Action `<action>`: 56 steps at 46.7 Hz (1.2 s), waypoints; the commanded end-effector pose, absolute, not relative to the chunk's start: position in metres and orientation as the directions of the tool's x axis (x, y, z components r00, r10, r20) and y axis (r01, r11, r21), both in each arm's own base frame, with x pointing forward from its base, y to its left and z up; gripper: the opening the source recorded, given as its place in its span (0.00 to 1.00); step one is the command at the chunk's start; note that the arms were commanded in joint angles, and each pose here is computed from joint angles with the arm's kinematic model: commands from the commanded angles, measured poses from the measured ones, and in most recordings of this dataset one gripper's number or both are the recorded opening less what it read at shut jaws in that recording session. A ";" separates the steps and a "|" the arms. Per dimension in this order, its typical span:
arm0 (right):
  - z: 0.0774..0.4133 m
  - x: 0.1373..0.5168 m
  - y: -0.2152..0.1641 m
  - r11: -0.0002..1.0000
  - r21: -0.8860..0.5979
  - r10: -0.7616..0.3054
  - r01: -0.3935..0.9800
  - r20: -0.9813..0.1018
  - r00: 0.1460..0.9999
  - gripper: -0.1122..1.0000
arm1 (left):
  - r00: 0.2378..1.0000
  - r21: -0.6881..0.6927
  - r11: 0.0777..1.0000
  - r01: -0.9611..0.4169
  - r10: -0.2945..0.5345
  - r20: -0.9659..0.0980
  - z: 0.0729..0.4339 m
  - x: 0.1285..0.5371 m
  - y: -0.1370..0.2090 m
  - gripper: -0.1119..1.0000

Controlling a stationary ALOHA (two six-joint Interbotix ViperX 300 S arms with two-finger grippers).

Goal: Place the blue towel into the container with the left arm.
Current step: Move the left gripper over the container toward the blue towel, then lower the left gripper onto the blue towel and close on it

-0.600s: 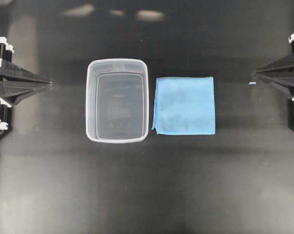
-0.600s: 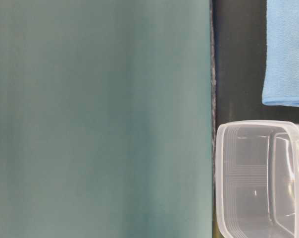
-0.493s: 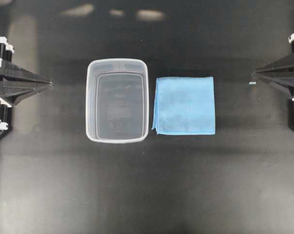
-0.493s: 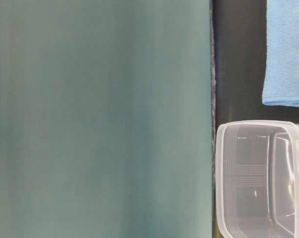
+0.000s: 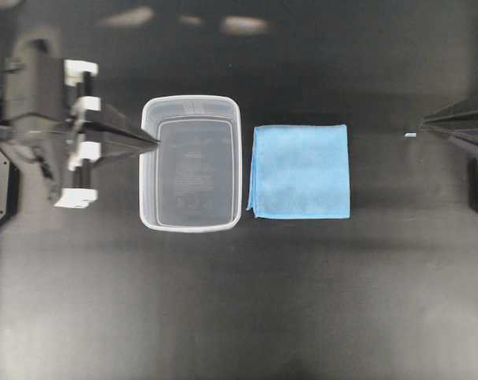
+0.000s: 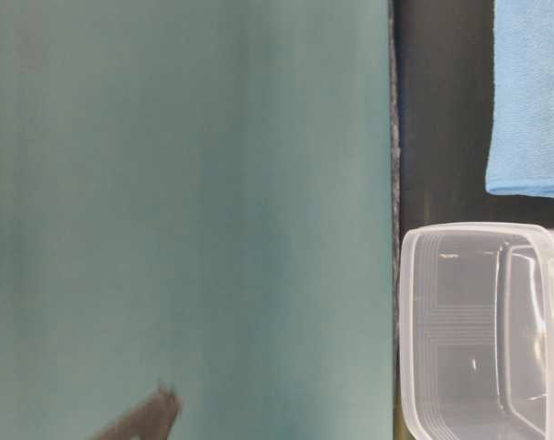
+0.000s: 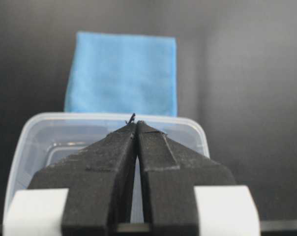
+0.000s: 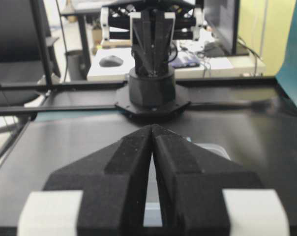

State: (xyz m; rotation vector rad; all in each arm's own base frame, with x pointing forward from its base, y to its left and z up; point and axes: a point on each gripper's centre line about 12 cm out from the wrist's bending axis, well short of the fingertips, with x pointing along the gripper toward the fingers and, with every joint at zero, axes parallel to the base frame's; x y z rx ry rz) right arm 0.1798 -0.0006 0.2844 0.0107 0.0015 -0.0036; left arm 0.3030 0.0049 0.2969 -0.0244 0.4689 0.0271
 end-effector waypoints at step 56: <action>0.298 0.155 -0.001 1.000 0.012 -0.006 0.006 0.018 1.000 0.73 | 0.475 0.067 0.997 0.036 0.042 -0.879 0.178 0.537 0.015 0.91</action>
